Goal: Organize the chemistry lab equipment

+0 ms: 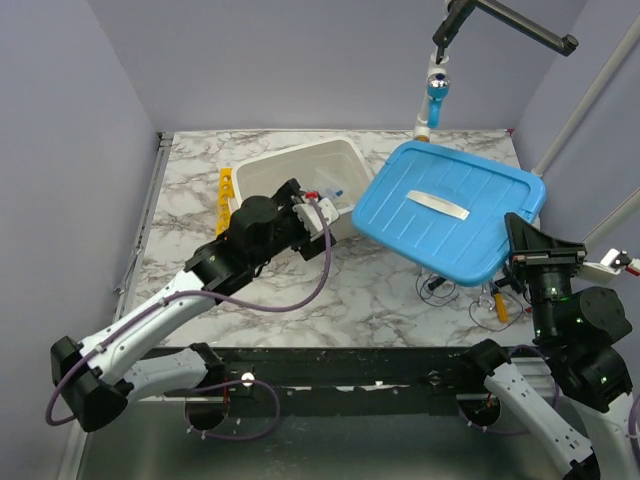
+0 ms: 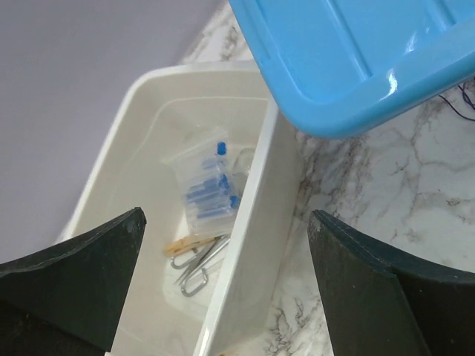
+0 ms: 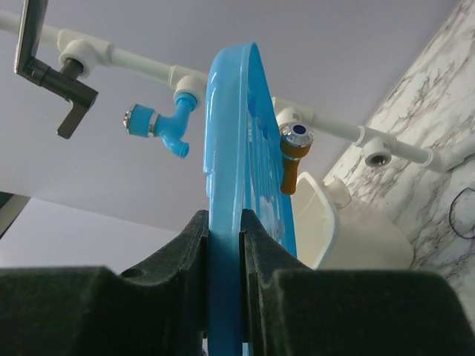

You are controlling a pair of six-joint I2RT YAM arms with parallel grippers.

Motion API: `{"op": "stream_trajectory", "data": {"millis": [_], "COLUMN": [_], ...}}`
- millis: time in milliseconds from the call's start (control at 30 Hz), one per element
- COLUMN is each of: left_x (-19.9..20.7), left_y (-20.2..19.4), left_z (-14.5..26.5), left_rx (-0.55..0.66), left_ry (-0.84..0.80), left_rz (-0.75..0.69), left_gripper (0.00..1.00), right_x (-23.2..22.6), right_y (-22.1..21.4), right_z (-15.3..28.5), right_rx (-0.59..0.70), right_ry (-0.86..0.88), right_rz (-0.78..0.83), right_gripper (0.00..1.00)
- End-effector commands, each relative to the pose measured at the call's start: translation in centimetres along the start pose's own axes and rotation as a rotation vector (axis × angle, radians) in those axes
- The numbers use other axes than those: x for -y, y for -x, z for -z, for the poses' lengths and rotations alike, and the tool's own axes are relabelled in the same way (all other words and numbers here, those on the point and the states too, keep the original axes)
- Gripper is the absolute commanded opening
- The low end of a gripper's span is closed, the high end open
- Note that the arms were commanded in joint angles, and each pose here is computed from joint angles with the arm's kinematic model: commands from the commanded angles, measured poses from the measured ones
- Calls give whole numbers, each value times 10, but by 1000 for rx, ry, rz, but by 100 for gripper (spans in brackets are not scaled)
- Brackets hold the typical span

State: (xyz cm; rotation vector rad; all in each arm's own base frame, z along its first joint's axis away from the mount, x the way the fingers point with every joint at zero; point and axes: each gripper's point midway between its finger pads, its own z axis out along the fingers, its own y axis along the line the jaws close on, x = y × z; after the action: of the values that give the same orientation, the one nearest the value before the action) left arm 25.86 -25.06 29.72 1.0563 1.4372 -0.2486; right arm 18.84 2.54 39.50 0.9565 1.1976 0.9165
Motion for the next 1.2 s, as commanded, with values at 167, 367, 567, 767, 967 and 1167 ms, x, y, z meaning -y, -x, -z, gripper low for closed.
{"op": "stream_trajectory", "data": {"millis": [167,367,567,767,967,1167], "left_x": [0,1,11,22,26,34], "left_y": [-22,-44,-64,-73,-86,-93], "left_z": [-49,-75,-93,-99,-104,-102], "left_rx": [-126,-228,-304,-335,-368,-390], "left_ry": [-205,-287,-352,-404,-409,-432], "left_rz": [140,191,214,237,236,218], "left_gripper": [91,94,84,65,43,17], "right_x": [-1,-1,-8,-9,-9,-12], "right_y": [43,43,52,51,47,46], "right_z": [14,14,18,18,15,16], "right_rx": [138,142,162,159,145,138], "right_ry": [-35,-35,-22,-21,-14,-2], "right_rz": [97,98,110,110,107,100], "right_gripper": [1,1,1,1,1,1]}}
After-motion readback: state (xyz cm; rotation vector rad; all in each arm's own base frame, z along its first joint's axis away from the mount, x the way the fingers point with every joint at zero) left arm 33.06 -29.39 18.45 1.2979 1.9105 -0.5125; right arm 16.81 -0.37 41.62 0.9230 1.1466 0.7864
